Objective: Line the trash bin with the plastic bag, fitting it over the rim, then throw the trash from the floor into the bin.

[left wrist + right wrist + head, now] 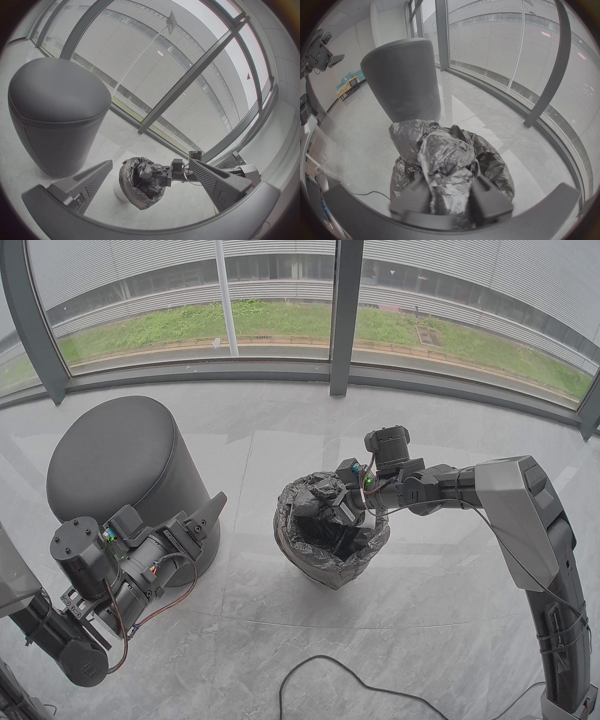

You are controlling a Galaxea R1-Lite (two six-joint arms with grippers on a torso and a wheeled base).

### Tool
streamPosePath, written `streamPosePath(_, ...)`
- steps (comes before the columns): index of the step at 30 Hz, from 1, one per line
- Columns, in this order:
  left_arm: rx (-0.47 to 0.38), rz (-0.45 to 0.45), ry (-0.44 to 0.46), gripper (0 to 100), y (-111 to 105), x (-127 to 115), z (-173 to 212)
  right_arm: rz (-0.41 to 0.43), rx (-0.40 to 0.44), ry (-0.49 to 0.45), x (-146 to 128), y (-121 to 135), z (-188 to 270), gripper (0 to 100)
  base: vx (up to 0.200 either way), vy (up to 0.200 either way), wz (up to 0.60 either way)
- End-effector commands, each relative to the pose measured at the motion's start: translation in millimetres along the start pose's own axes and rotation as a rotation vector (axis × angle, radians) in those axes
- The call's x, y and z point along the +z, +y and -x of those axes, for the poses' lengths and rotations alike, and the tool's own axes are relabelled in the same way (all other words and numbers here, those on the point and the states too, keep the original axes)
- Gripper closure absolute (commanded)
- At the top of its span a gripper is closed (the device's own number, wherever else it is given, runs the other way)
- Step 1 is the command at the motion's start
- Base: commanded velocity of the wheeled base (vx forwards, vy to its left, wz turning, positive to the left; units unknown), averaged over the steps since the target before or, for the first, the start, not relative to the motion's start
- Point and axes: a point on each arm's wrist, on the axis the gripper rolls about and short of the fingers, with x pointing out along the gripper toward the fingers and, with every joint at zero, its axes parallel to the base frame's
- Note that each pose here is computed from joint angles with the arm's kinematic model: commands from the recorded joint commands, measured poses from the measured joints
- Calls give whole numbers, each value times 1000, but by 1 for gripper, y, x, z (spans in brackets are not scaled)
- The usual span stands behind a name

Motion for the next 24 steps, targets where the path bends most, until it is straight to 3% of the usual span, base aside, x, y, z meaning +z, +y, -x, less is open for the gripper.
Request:
streamPosePath(1,-11,-7,-28,0,-4,10,12,3,9,12,-3,2,-3,0,0,0,0)
streamPosePath(16,10,-18,-47,0,-1,19,33,65,-53,-22,-10,-17,0,0,0,0,0)
streamPosePath(23,11,-34,-86,0,-1,28,38,34,-112,-97,39,-35,54,0,0,0,0)
streamPosePath(24,18,-53,-111,0,0,35,46,-45,-110,-52,62,-38,97,0,0,0,0)
